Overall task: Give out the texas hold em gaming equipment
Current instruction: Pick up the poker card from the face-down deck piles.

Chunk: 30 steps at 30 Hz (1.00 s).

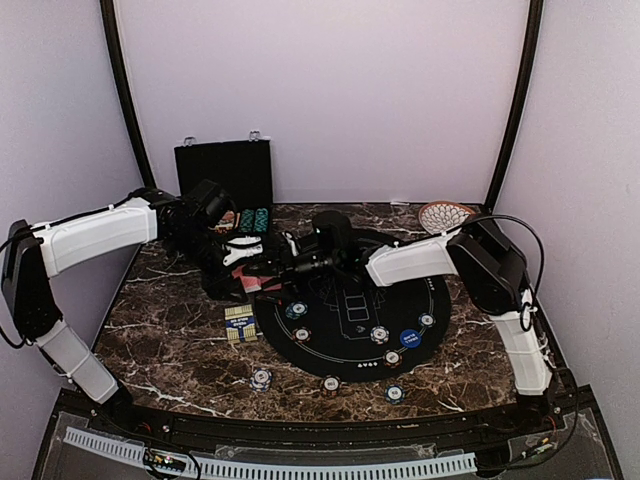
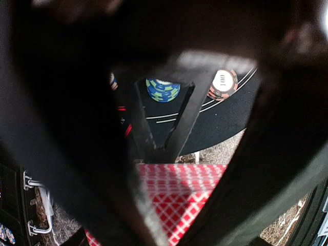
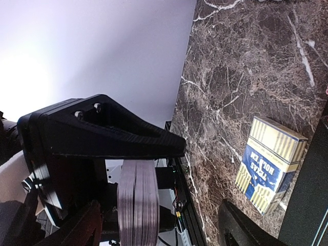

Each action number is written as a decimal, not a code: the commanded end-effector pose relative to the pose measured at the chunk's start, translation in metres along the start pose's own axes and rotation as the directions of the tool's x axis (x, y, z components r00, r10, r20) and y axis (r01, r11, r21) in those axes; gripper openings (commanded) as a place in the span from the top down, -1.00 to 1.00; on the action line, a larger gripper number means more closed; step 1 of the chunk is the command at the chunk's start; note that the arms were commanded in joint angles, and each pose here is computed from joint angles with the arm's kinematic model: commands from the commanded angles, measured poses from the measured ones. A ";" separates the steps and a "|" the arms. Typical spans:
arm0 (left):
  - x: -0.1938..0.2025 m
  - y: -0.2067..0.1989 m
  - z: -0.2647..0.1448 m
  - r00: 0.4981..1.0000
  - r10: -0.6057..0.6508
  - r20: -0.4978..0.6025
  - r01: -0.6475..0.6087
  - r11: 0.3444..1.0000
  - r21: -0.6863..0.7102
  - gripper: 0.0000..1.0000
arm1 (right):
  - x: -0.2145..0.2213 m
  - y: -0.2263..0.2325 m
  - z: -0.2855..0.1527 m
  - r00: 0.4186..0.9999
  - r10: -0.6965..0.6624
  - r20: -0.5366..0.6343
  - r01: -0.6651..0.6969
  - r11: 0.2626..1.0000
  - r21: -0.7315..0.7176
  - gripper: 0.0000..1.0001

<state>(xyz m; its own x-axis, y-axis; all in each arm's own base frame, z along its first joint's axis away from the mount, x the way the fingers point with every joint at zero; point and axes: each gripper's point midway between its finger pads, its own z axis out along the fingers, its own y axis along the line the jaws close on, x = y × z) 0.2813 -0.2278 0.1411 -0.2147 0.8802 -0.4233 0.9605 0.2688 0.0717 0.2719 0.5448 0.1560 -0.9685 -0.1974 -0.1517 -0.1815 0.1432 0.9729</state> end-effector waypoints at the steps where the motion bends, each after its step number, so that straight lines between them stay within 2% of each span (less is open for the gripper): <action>1: -0.010 0.001 -0.009 1.000 -0.005 0.031 0.005 1.000 0.005 0.39 | 0.002 0.012 0.015 0.999 -0.032 -0.036 0.030 0.998 -0.052 -0.56; 8: -0.011 0.002 -0.009 0.999 -0.005 0.036 0.005 1.000 0.005 0.39 | -0.002 -0.011 0.020 0.999 -0.004 -0.039 0.004 1.000 -0.002 -0.49; 15: -0.011 0.002 -0.013 0.999 0.003 0.036 -0.003 1.000 -0.004 0.40 | -0.008 -0.028 0.000 1.000 0.016 0.002 -0.016 0.999 0.048 -0.39; 27: -0.006 0.002 -0.010 1.000 0.003 0.018 -0.003 1.000 -0.005 0.41 | -0.006 -0.023 -0.025 0.999 0.000 0.032 -0.002 0.998 0.067 -0.20; 30: -0.004 0.002 -0.009 1.000 0.005 0.010 -0.005 1.000 -0.008 0.41 | -0.006 -0.011 -0.028 0.999 -0.011 0.041 0.009 0.999 0.042 -0.08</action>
<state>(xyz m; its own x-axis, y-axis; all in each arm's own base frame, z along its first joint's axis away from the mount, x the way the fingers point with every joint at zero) 0.2785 -0.2265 0.1361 -0.2239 0.8859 -0.4062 0.9620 0.2677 0.0536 0.2819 0.5269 0.1432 -0.9696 -0.1835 -0.1616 -0.1938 0.1738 0.9655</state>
